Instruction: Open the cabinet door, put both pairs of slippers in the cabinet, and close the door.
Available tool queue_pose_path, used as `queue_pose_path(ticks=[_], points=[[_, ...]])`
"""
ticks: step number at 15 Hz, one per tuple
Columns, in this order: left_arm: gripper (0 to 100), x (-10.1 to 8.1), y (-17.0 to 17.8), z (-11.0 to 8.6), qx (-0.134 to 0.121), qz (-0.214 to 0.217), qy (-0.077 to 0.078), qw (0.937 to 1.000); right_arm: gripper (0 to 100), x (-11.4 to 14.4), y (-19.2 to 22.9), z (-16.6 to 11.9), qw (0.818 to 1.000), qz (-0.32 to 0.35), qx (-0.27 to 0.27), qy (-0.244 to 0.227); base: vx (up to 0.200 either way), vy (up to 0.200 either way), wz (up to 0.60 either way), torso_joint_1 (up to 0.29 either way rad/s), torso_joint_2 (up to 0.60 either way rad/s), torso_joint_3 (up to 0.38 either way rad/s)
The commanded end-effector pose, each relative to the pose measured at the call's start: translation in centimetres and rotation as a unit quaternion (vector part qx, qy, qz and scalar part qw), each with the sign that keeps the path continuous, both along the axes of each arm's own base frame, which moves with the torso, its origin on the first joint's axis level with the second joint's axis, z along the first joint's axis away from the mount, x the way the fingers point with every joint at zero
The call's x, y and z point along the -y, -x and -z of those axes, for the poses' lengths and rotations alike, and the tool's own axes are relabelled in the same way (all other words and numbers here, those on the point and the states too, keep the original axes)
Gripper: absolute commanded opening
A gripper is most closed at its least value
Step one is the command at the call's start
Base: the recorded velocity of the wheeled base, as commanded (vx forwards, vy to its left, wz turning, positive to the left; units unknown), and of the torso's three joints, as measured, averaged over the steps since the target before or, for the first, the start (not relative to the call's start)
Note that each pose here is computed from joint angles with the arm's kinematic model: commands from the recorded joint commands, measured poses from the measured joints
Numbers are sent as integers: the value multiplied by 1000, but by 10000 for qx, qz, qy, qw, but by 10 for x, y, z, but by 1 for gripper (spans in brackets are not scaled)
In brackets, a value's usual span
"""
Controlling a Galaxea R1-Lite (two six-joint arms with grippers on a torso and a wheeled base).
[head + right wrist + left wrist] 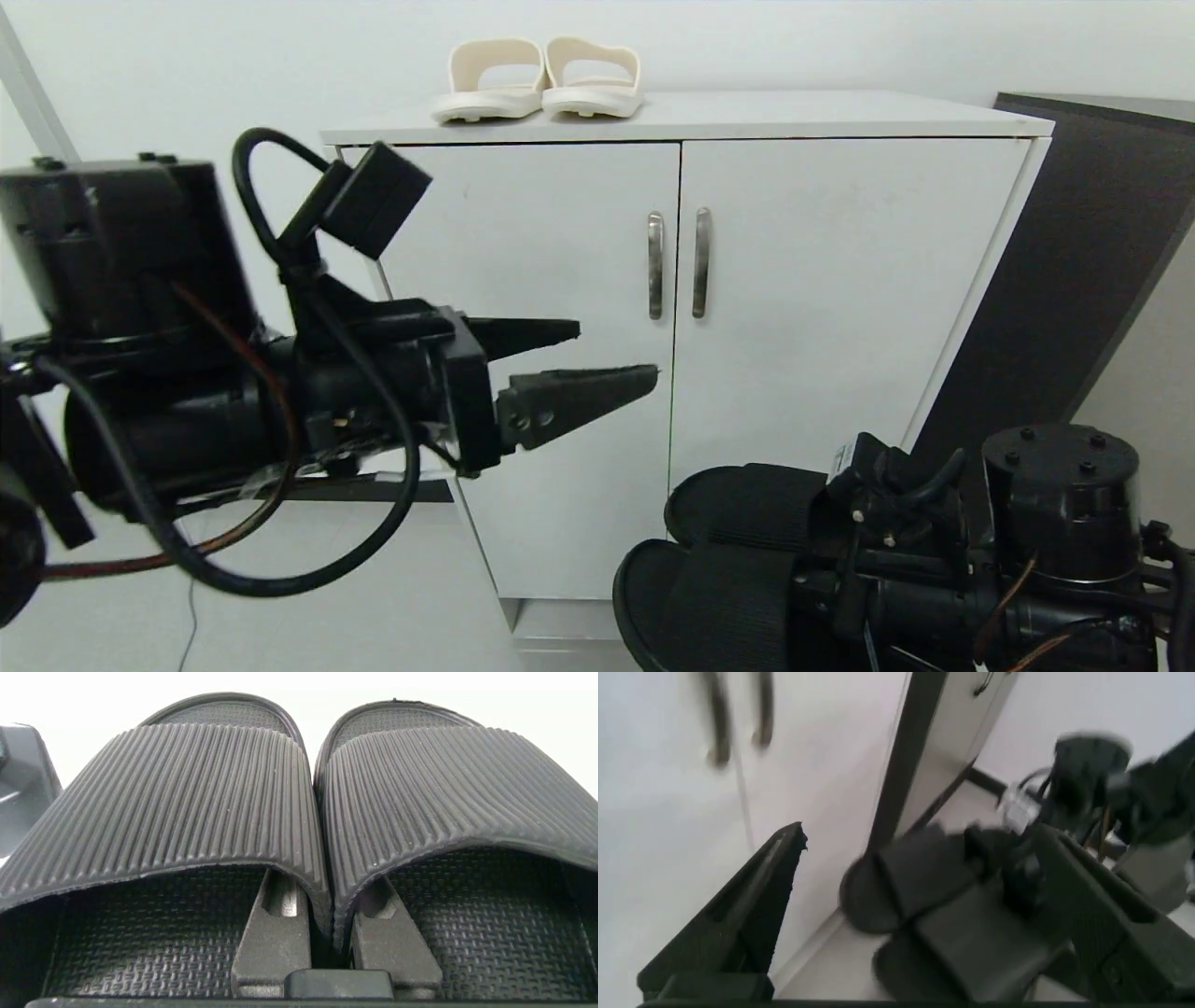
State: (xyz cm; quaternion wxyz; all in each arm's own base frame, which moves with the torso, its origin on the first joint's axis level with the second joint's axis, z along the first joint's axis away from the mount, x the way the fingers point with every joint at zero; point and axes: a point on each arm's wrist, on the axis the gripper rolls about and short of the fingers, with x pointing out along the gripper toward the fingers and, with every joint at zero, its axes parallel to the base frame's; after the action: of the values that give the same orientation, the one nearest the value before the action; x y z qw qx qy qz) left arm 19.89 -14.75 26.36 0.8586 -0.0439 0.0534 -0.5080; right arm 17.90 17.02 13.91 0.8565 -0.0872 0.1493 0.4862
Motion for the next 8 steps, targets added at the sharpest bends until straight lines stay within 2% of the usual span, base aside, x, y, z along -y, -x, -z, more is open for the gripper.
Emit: queue_pose_path(ticks=[1,3,6,8], points=[[100,27,-28,-3,-166,104,100,9998,0,-1,0,3,10000,-10,-49,47,0,0,0,0,0,0],[100,36,-40,-8,-215,177,210,9994,0,-1,0,3,10000,-18,-49,47,0,0,0,0,0,0],[100,59,-56,-11,-418,507,381,9971,0,-1,1,3,10000,-41,-43,42,0,0,0,0,0,0],[100,68,-62,-11,-450,553,422,9966,0,-2,1,4,10000,-41,-49,47,0,0,0,0,0,0]])
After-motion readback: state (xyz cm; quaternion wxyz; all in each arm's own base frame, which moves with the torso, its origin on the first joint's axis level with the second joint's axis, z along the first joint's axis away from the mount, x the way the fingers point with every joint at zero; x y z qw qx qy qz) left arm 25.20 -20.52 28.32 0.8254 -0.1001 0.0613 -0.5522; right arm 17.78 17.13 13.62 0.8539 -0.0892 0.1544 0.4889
